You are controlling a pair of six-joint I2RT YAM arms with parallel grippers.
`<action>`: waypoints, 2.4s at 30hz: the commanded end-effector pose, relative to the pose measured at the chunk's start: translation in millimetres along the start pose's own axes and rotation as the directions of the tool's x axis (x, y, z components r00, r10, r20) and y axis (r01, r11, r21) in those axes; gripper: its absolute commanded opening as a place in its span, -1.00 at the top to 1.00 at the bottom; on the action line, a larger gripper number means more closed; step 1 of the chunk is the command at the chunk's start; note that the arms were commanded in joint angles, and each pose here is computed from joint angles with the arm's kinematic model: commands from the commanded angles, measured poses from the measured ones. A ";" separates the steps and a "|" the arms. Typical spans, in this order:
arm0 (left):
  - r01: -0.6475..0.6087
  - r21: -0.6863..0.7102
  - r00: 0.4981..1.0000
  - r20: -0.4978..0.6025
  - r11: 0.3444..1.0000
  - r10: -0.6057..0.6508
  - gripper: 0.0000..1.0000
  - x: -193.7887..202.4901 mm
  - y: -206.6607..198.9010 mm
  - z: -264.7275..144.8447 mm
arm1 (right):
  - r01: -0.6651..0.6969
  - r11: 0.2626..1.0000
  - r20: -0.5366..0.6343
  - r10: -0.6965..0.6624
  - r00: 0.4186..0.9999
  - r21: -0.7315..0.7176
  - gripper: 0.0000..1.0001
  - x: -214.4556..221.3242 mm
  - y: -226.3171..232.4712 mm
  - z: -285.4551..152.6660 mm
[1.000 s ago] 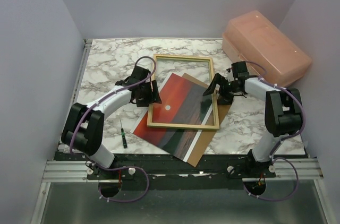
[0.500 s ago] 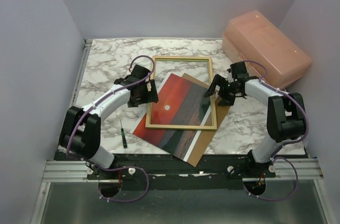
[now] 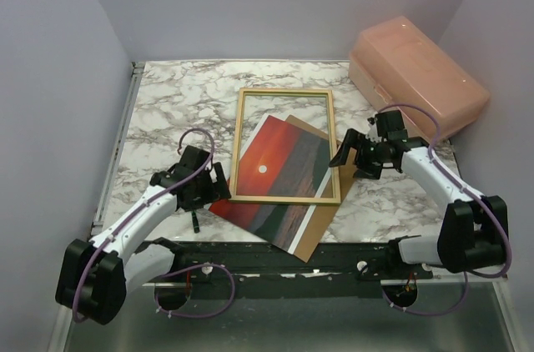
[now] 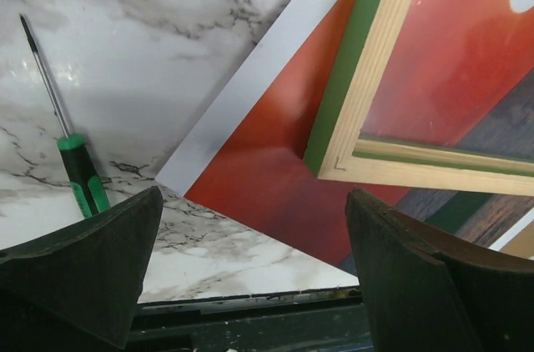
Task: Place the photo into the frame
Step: Adjust the photo frame at the center of the board, then turn over the photo at the center of the board.
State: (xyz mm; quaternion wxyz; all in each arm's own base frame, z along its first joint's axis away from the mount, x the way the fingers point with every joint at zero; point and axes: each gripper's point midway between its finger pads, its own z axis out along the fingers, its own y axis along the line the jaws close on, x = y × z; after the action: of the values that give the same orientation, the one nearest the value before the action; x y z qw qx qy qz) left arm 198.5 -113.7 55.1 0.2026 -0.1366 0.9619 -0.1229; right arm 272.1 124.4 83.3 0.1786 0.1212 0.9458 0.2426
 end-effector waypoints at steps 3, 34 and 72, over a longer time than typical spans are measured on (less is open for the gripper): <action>0.141 0.193 0.990 -0.049 0.971 -0.134 -0.71 17.6 -13.5 2.3 | 0.021 0.997 -0.065 -0.026 0.998 -0.075 -0.93 31.7 12.4 -24.3; 0.334 0.053 0.943 -0.015 0.941 -0.334 -0.58 21.6 37.7 13.9 | 0.056 0.987 -0.270 -0.095 0.958 -0.149 0.07 145.9 59.1 43.7; 0.227 0.461 0.949 0.095 0.858 -0.302 0.00 -2.3 -17.0 -1.9 | 0.059 0.995 -0.366 -0.085 0.927 -0.082 0.75 175.2 29.3 78.7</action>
State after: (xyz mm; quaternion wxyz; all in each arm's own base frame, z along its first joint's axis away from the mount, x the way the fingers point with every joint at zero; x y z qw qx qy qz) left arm 203.2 -123.1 63.9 0.2896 -0.2345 0.8653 -0.3352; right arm 159.4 258.3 15.0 0.0195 0.0291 0.9366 0.3486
